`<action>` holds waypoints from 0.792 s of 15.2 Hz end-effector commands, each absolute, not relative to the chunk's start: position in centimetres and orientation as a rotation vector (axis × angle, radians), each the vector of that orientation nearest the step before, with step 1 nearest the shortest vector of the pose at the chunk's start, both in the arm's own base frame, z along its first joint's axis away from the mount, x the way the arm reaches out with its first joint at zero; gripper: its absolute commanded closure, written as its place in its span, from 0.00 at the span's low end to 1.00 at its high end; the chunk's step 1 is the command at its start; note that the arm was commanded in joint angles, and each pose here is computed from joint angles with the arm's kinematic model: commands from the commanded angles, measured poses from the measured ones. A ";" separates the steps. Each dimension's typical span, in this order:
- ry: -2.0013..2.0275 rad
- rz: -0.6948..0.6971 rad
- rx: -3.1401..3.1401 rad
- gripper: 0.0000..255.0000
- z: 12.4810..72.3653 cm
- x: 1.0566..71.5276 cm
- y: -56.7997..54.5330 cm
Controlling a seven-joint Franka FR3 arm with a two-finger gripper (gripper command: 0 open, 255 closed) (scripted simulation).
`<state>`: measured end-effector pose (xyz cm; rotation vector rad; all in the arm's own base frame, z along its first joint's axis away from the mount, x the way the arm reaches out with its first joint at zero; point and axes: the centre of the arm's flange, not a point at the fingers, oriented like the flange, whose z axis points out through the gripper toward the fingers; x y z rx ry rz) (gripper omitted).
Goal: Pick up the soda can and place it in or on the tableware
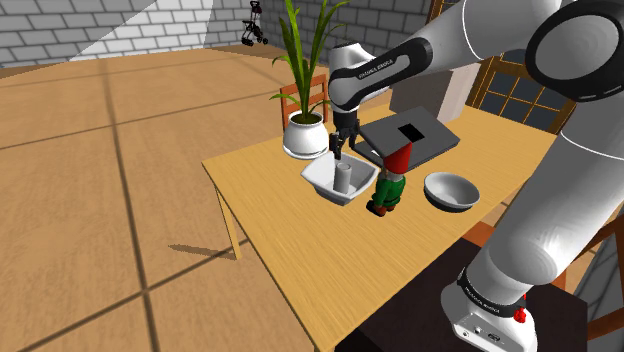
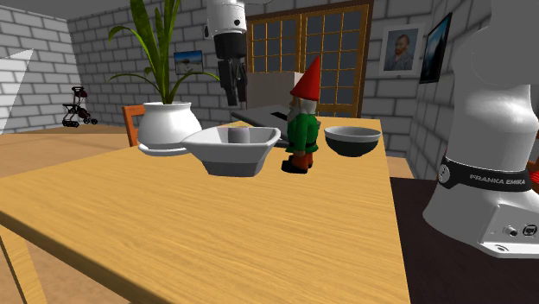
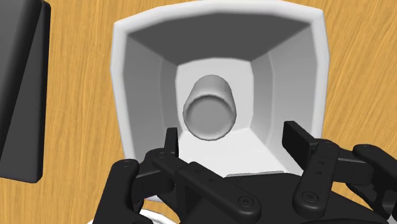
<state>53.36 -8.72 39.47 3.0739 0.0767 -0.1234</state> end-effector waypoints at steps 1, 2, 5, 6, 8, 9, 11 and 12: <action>0.077 -0.123 3.074 0.00 39.5 53.4 -8.7; 0.077 -0.123 3.074 0.00 39.5 53.4 -8.7; 0.077 -0.123 3.074 0.00 42.1 53.6 -8.5; 0.077 -0.123 3.074 0.00 43.4 53.7 -8.5; 0.077 -0.123 3.074 0.00 44.4 53.8 -8.4; 0.077 -0.123 3.074 0.00 44.4 53.8 -8.4; 0.077 -0.123 3.074 0.00 44.4 53.8 -8.4; 0.077 -0.123 3.074 0.00 44.4 53.8 -8.4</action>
